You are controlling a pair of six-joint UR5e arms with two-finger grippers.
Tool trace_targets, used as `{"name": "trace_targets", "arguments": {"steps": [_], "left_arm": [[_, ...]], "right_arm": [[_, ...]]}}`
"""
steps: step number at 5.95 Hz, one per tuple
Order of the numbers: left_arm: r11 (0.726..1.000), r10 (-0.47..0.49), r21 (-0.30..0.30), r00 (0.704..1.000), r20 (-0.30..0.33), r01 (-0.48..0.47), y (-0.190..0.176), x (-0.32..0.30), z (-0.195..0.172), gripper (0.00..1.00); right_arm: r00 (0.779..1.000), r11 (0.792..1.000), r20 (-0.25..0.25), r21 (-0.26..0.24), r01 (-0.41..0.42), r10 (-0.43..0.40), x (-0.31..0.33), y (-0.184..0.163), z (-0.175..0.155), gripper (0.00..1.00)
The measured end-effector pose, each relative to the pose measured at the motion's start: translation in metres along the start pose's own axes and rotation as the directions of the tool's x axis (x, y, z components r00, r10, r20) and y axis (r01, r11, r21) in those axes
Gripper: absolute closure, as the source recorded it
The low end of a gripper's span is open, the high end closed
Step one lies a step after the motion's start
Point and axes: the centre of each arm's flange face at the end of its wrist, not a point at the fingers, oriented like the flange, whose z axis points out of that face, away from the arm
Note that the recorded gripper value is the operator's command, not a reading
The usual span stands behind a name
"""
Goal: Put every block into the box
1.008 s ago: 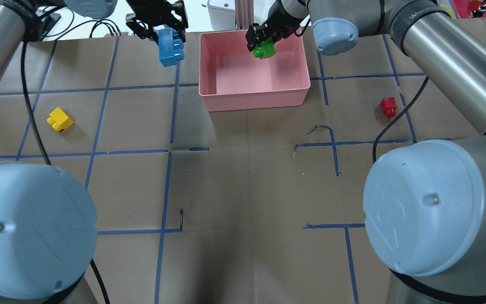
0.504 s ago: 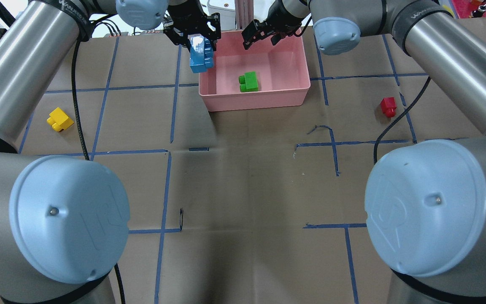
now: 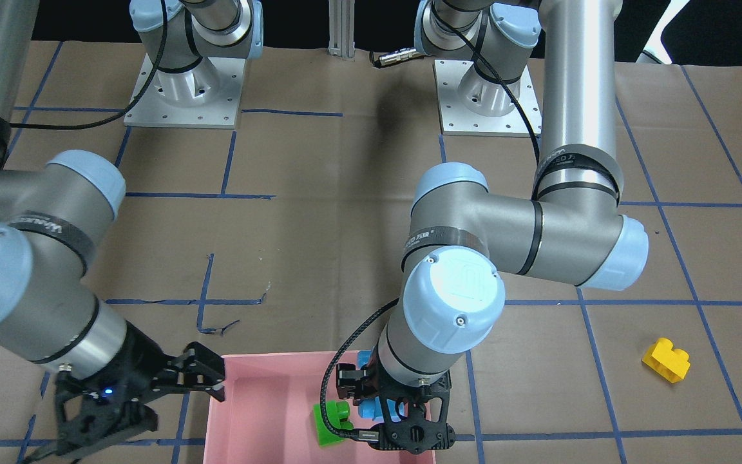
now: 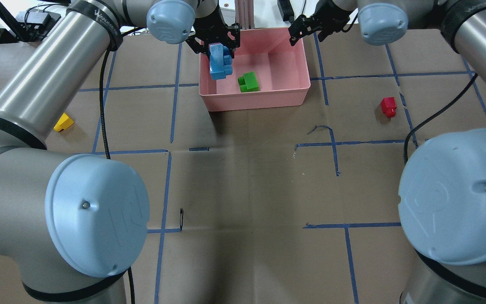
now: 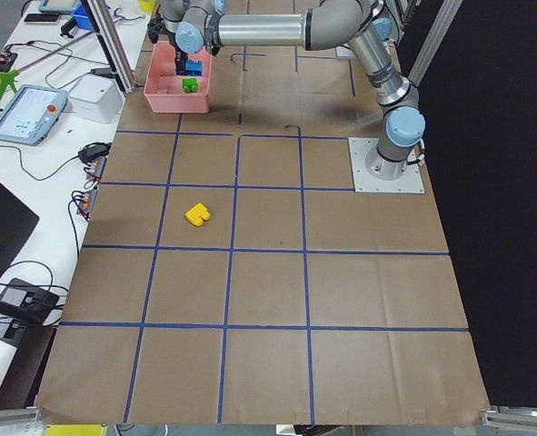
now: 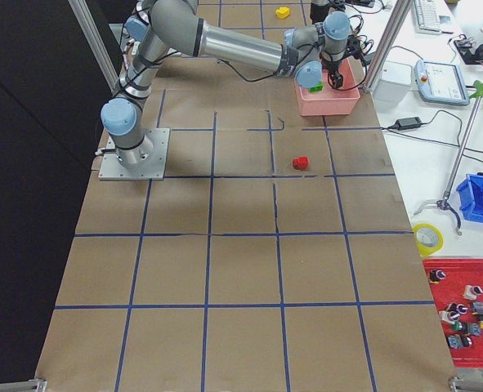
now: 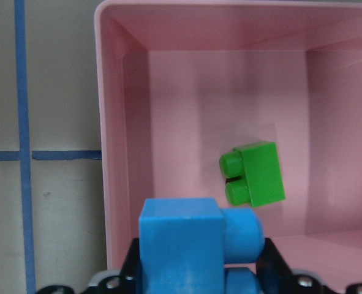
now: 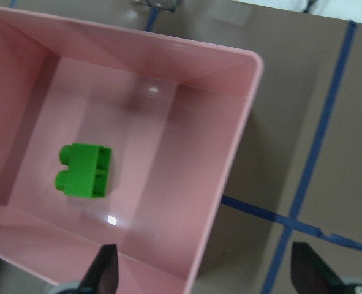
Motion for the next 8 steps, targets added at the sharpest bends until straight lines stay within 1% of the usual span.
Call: {"name": "trace_targets", "arguments": {"steps": [1, 2, 3, 4, 5, 6, 7, 8], "left_arm": [[1.000, -0.012, 0.019, 1.000, 0.010, 0.012, -0.003, 0.008, 0.024, 0.30], [0.999, -0.021, 0.044, 1.000, 0.023, 0.020, -0.007, 0.011, 0.039, 0.02], [0.997, -0.025, 0.077, 1.000, 0.020, 0.023, -0.010, 0.012, 0.044, 0.01], [0.993, -0.026, 0.111, 1.000, 0.013, 0.024, -0.014, 0.012, 0.041, 0.00], [0.992, -0.029, 0.126, 0.999, 0.013, 0.027, -0.017, 0.010, 0.022, 0.00], [0.991, -0.048, 0.129, 0.999, 0.014, 0.046, -0.021, -0.005, -0.017, 0.00], [0.989, -0.084, 0.128, 0.996, 0.021, 0.080, -0.027, -0.050, -0.065, 0.00], [0.989, -0.094, 0.121, 0.995, 0.038, 0.088, -0.032, -0.110, -0.100, 0.00]], "right_arm": [[0.998, 0.999, -0.055, -0.043, -0.021, 0.018, 0.036, 0.017, -0.021, 0.00], [0.993, 0.995, -0.117, -0.089, -0.043, 0.032, 0.057, 0.032, -0.028, 0.00], [0.984, 0.990, -0.175, -0.130, -0.060, 0.036, 0.070, 0.043, -0.024, 0.00], [0.973, 0.983, -0.226, -0.160, -0.086, 0.048, 0.080, 0.050, -0.018, 0.00], [0.953, 0.974, -0.292, -0.182, -0.133, 0.076, 0.092, 0.057, -0.013, 0.00], [0.931, 0.967, -0.349, -0.183, -0.177, 0.105, 0.106, 0.067, -0.004, 0.00], [0.919, 0.966, -0.373, -0.165, -0.199, 0.125, 0.116, 0.080, 0.009, 0.01], [0.914, 0.964, -0.379, -0.152, -0.216, 0.145, 0.127, 0.095, 0.023, 0.01]]}}
